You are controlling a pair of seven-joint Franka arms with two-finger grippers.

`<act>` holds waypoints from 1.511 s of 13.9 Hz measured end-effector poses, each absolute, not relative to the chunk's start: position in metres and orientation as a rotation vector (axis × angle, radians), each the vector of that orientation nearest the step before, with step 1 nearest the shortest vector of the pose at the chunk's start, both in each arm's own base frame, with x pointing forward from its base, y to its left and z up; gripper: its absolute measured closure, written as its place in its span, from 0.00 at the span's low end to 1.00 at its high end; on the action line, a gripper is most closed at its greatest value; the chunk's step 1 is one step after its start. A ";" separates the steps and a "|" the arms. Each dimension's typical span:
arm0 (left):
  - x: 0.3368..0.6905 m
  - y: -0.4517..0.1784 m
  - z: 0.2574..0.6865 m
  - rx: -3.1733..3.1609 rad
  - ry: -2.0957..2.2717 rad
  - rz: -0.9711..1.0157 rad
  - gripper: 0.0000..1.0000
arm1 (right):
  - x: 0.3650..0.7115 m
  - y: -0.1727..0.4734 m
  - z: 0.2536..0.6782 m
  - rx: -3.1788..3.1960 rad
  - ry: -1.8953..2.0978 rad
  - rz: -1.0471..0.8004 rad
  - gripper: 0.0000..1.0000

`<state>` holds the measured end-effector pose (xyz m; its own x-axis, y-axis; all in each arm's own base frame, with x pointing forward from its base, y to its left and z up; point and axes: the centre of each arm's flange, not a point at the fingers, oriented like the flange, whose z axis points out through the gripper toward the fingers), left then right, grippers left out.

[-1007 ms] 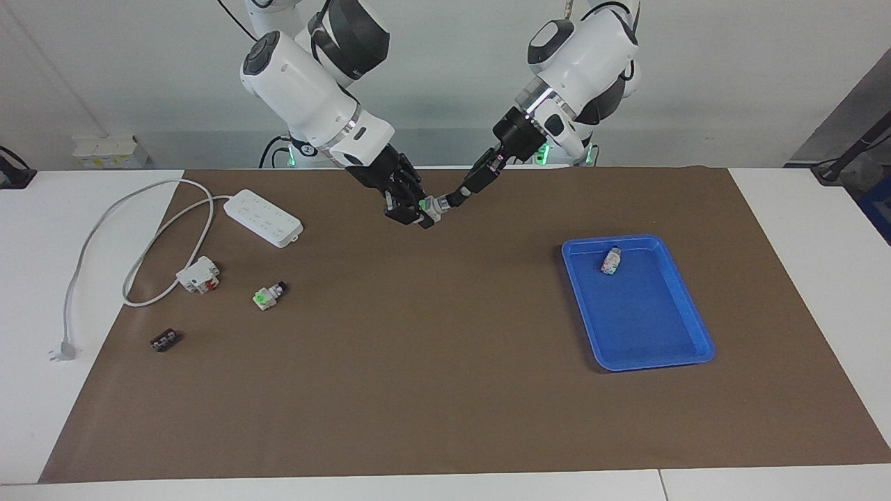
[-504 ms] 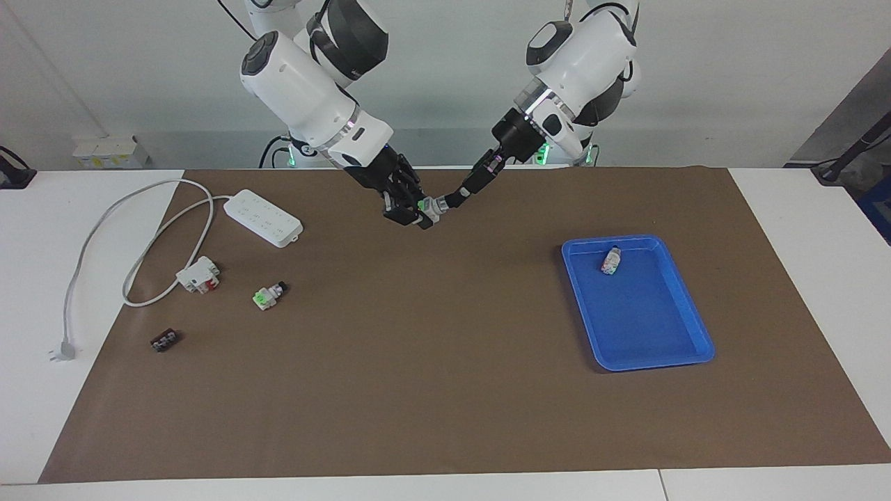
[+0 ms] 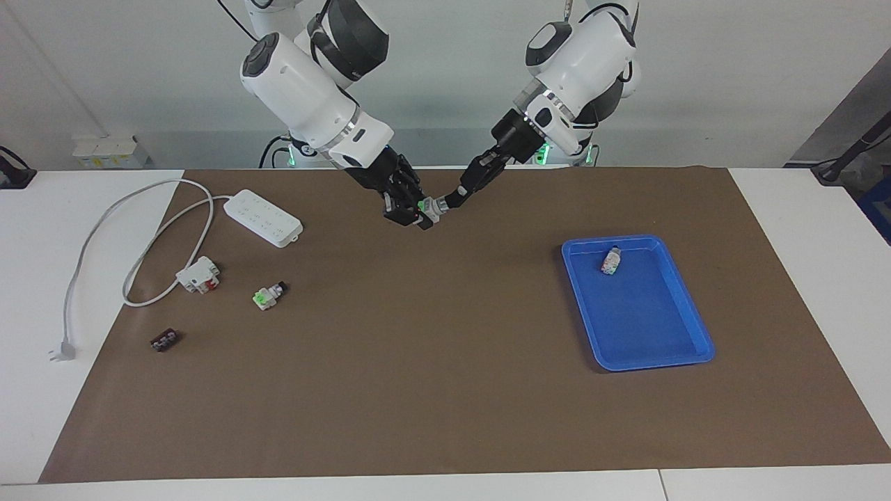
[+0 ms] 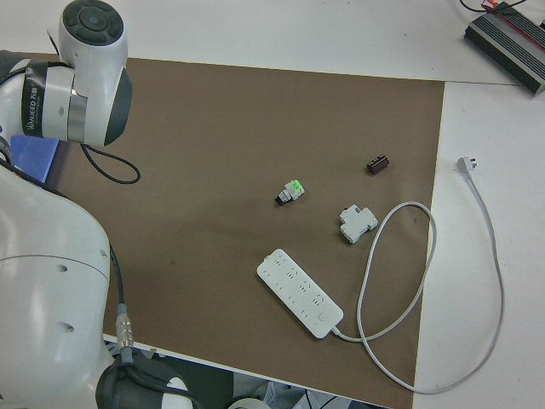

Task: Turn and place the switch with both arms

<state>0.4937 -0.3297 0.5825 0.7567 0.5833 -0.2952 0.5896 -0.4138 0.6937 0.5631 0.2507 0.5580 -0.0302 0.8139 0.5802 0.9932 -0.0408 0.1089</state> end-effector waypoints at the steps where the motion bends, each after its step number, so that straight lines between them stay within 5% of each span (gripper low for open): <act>1: 0.494 -0.330 0.582 2.129 0.839 0.008 0.89 | 0.563 0.251 0.557 -1.910 -1.899 -0.726 0.59; 21: 0.486 -0.338 0.579 2.342 -0.177 0.349 0.89 | 0.551 0.247 0.548 -1.894 -1.908 -0.645 0.59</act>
